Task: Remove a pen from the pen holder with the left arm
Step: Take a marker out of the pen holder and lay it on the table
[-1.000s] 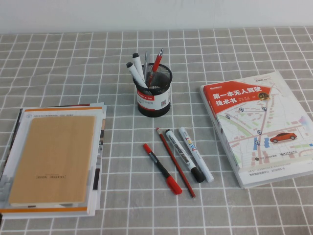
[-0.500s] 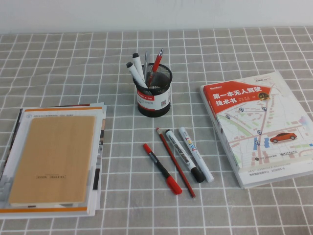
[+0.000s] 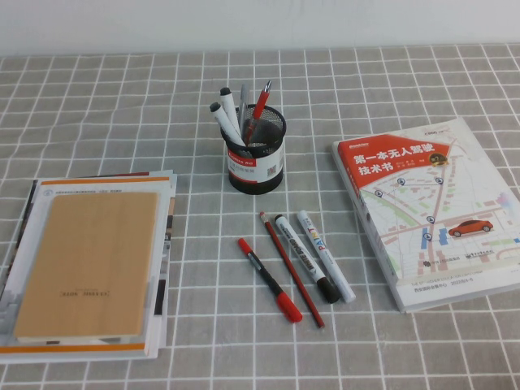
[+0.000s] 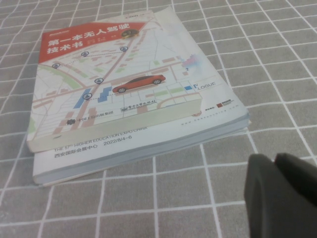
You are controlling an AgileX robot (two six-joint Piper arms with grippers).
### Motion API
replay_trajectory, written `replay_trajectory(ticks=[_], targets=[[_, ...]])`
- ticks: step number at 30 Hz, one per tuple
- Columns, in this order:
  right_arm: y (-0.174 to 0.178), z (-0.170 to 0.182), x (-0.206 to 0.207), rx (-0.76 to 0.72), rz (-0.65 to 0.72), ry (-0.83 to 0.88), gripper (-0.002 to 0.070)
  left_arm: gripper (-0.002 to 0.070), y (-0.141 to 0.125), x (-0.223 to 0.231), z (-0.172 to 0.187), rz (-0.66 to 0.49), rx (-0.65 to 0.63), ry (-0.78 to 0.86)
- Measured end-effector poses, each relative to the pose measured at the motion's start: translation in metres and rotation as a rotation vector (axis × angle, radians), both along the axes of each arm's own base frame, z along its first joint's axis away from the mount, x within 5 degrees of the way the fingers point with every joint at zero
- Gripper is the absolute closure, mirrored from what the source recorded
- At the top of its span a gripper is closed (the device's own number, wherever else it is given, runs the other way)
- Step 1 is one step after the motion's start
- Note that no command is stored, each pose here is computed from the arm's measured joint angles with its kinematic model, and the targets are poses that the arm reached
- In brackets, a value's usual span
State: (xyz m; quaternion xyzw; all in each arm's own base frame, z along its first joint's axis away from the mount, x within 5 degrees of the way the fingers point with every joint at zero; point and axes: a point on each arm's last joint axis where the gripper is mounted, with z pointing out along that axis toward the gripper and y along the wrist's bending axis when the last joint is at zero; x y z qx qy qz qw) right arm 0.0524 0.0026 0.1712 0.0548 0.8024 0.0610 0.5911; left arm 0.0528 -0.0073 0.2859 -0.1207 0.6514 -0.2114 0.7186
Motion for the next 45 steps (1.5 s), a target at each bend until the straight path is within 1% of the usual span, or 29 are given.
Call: replay_trajectory(ticks=[2, 3, 4, 5, 6, 8, 10, 11, 13, 15, 17, 18, 21, 23, 26, 30, 35, 39, 45], targets=[[0.000, 0.000, 0.000, 0.000, 0.000, 0.000, 0.0689, 0.0666, -0.002, 0.010, 0.026, 0.003, 0.179, 0.033], [0.000, 0.000, 0.000, 0.000, 0.000, 0.000, 0.0689, 0.0645, -0.003, 0.018, 0.037, 0.003, 0.254, 0.053], [0.000, 0.000, 0.000, 0.000, 0.000, 0.000, 0.0689, 0.0620, -0.003, 0.024, 0.048, 0.003, 0.300, 0.062], [0.000, 0.000, 0.000, 0.000, 0.000, 0.000, 0.0689, 0.0575, -0.004, 0.034, 0.056, -0.001, 0.341, 0.084], [0.000, 0.000, 0.000, 0.000, 0.000, 0.000, 0.0689, 0.0530, -0.005, 0.043, 0.062, -0.005, 0.364, 0.104], [0.000, 0.000, 0.000, 0.000, 0.000, 0.000, 0.0689, 0.0389, -0.006, 0.065, 0.073, -0.021, 0.387, 0.154], [0.000, 0.000, 0.000, 0.000, 0.000, 0.000, 0.0689, 0.0249, -0.009, 0.085, 0.078, -0.049, 0.369, 0.213], [0.000, 0.000, 0.000, 0.000, 0.000, 0.000, 0.0689, 0.0202, -0.011, 0.096, 0.079, -0.066, 0.353, 0.247], [0.000, 0.000, 0.000, 0.000, 0.000, 0.000, 0.0689, 0.0163, -0.016, 0.118, 0.079, -0.108, 0.350, 0.302], [0.000, 0.000, 0.000, 0.000, 0.000, 0.000, 0.0689, 0.0163, -0.027, 0.139, 0.076, -0.171, 0.366, 0.342], [0.000, 0.000, 0.000, 0.000, 0.000, 0.000, 0.0689, 0.0178, -0.041, 0.157, 0.071, -0.241, 0.367, 0.375], [0.000, 0.000, 0.000, 0.000, 0.000, 0.000, 0.0689, 0.0187, -0.049, 0.166, 0.069, -0.279, 0.351, 0.393], [0.000, 0.000, 0.000, 0.000, 0.000, 0.000, 0.0689, 0.0201, -0.069, 0.192, 0.059, -0.353, 0.249, 0.465], [0.000, 0.000, 0.000, 0.000, 0.000, 0.000, 0.0689, 0.0204, -0.077, 0.213, 0.049, -0.375, 0.193, 0.518], [0.000, 0.000, 0.000, 0.000, 0.000, 0.000, 0.0689, 0.0207, -0.087, 0.239, 0.036, -0.415, 0.176, 0.568], [0.000, 0.000, 0.000, 0.000, 0.000, 0.000, 0.0689, 0.0208, -0.099, 0.265, 0.030, -0.472, 0.142, 0.564], [0.000, 0.000, 0.000, 0.000, 0.000, 0.000, 0.0689, 0.0209, -0.108, 0.291, 0.018, -0.498, 0.096, 0.577], [0.000, 0.000, 0.000, 0.000, 0.000, 0.000, 0.0689, 0.0209, -0.115, 0.306, 0.002, -0.537, 0.098, 0.613], [0.000, 0.000, 0.000, 0.000, 0.000, 0.000, 0.0689, 0.0209, -0.128, 0.319, -0.010, -0.597, 0.128, 0.613]])
